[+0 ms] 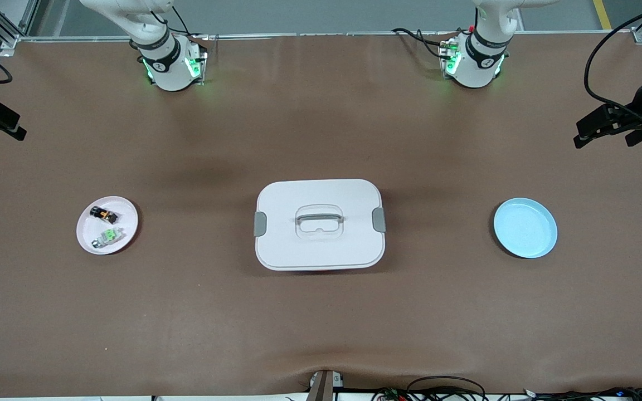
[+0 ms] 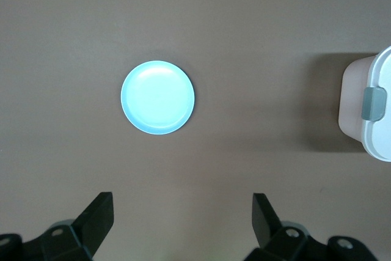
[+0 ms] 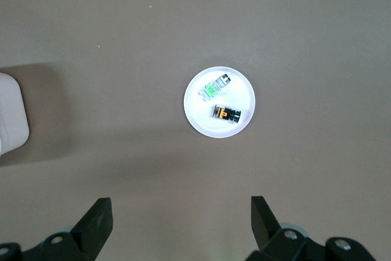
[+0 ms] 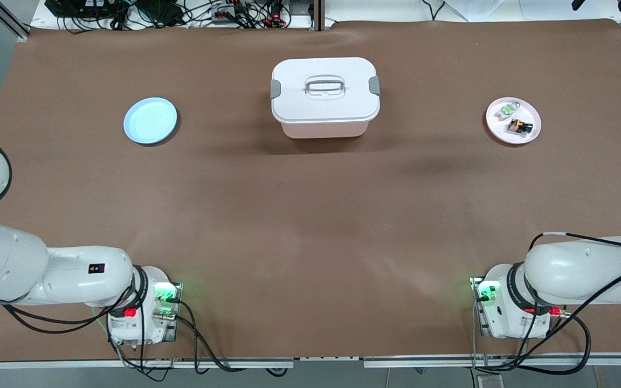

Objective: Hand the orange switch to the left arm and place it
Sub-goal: 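Move the right gripper toward the white plate of switches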

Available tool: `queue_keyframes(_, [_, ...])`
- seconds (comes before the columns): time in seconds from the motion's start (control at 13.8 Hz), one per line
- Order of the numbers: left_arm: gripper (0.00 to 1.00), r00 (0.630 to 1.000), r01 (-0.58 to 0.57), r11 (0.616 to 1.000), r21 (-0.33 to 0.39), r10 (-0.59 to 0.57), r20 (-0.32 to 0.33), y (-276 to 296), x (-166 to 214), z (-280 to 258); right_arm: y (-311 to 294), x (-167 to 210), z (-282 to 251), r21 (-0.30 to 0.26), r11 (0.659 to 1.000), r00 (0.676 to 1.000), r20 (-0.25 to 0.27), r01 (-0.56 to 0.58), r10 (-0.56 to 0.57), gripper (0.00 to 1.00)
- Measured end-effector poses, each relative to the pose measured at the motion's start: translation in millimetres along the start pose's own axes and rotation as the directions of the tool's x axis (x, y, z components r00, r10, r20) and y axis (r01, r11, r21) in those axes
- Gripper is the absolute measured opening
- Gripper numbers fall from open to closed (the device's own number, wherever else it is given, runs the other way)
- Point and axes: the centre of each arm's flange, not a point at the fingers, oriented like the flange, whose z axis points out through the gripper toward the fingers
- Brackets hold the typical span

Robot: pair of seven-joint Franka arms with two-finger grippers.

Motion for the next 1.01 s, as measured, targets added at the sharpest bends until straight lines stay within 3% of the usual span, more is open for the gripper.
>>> queue_keyframes(0.58, [1.0,1.0,0.012,1.0,0.0,-0.012,0.002,-7,1,1,0,0,1,0.0,1.0,1.0,0.005,0.0,0.0,1.0])
queue_keyframes(1.01, [1.0,1.0,0.009,1.0,0.0,-0.009,0.014,-5,5,8,21,23,49,-0.007,0.999,0.994,0.101,-0.038,0.039,1.0])
